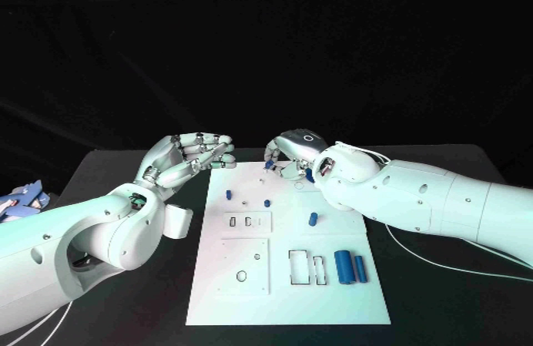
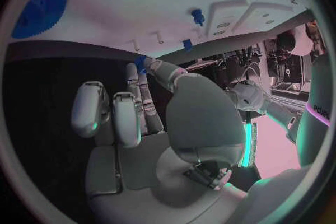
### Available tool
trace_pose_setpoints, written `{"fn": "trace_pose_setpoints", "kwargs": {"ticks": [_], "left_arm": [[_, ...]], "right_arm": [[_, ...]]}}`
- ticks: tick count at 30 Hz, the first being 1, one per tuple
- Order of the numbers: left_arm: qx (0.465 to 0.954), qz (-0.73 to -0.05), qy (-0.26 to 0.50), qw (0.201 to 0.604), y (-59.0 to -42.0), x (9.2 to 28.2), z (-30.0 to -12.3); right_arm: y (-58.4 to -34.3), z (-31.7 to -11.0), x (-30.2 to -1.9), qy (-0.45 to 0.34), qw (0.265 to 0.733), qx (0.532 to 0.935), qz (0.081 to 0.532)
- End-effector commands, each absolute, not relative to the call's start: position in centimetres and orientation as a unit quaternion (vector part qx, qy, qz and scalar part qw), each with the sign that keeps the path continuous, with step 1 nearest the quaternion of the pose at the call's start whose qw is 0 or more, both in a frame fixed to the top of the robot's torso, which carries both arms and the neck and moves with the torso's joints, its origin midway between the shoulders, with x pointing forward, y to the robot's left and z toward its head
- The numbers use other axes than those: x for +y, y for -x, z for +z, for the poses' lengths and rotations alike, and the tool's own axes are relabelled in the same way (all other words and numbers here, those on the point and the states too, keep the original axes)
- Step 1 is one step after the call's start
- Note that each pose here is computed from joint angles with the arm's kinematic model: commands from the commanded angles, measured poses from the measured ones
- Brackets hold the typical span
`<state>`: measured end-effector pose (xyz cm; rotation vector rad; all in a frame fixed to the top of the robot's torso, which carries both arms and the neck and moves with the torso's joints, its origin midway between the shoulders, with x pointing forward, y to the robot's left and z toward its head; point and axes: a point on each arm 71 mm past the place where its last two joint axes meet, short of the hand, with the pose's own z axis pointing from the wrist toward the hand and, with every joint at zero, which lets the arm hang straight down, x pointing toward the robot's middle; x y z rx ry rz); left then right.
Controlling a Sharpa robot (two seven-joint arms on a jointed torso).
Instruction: Assemble the parts on the task board
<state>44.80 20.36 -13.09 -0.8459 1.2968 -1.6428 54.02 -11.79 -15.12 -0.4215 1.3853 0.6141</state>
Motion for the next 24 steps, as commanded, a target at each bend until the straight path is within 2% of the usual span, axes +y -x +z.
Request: {"fn": "trace_pose_setpoints", "kwargs": {"ticks": [1, 24], "left_arm": [[0.519, -0.667, 0.334, 0.418, -44.8, 20.1, -13.0], [0.516, -0.668, 0.332, 0.42, -44.8, 20.0, -12.5]], "right_arm": [[-54.3, -15.3, -11.6, 0.19, 0.706, 0.622, 0.28], [-55.1, -16.8, -11.4, 0.187, 0.688, 0.652, 0.258]]}}
